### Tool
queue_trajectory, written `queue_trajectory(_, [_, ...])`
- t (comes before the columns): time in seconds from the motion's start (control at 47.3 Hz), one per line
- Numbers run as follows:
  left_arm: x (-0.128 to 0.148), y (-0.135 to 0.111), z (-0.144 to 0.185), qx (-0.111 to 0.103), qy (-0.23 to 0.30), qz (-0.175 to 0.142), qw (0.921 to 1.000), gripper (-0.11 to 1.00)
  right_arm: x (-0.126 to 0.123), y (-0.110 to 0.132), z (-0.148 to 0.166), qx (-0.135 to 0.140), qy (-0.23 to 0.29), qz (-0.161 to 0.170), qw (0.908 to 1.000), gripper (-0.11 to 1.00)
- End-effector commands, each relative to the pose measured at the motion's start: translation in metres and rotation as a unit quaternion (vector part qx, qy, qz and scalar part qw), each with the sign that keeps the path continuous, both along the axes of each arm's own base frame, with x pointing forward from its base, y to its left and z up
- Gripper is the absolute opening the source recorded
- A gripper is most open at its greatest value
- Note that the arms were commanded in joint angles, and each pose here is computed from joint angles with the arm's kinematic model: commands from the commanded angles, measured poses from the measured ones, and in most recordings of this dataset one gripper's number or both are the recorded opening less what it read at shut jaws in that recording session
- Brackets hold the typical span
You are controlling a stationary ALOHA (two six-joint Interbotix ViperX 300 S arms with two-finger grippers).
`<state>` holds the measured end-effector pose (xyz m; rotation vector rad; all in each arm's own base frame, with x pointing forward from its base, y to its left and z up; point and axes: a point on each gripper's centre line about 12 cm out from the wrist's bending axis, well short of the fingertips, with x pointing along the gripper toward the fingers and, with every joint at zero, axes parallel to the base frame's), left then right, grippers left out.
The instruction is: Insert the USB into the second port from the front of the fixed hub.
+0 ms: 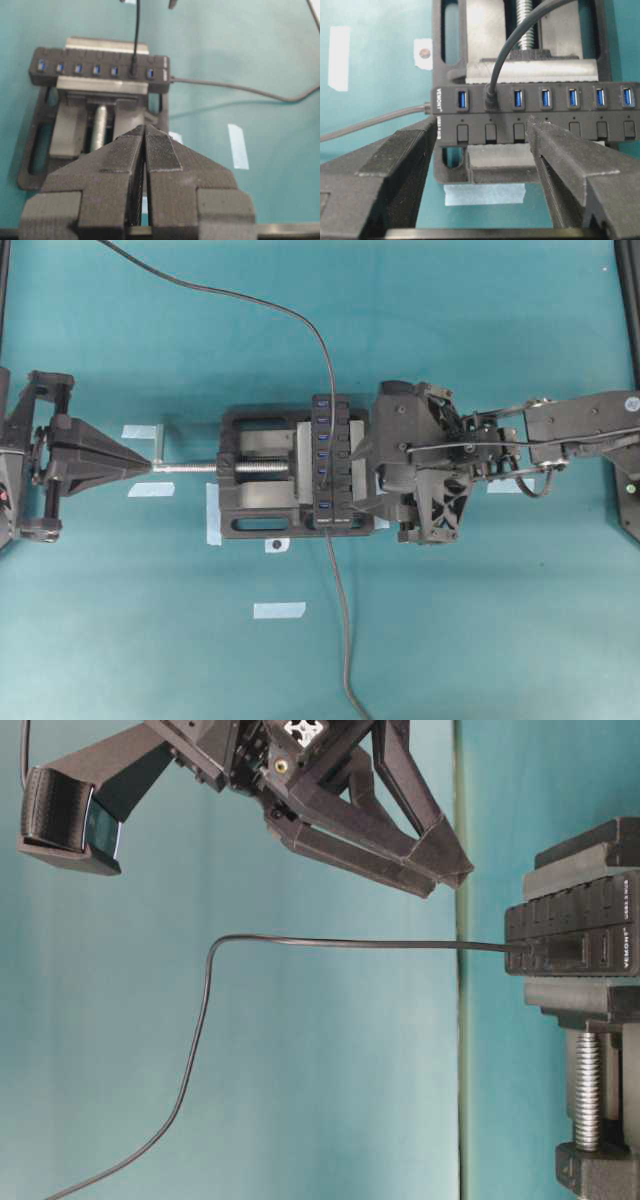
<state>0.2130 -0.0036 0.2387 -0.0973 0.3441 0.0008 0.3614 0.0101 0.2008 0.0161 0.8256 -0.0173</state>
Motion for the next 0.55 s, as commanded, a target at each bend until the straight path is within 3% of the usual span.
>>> queue_trajectory(0.0, [0.0023,-0.0004,0.0053,-0.001,-0.008,-0.001,1.0,0.0,0.0014,0.0019,0.0077,0.005,-0.014,-0.001,0.9999,0.79])
queue_trajectory(0.529, [0.0025,-0.0004,0.006,-0.001,-0.008,-0.001,1.0,0.0,0.0015,0.0019,0.0072,0.005,-0.013,-0.001,0.9999,0.79])
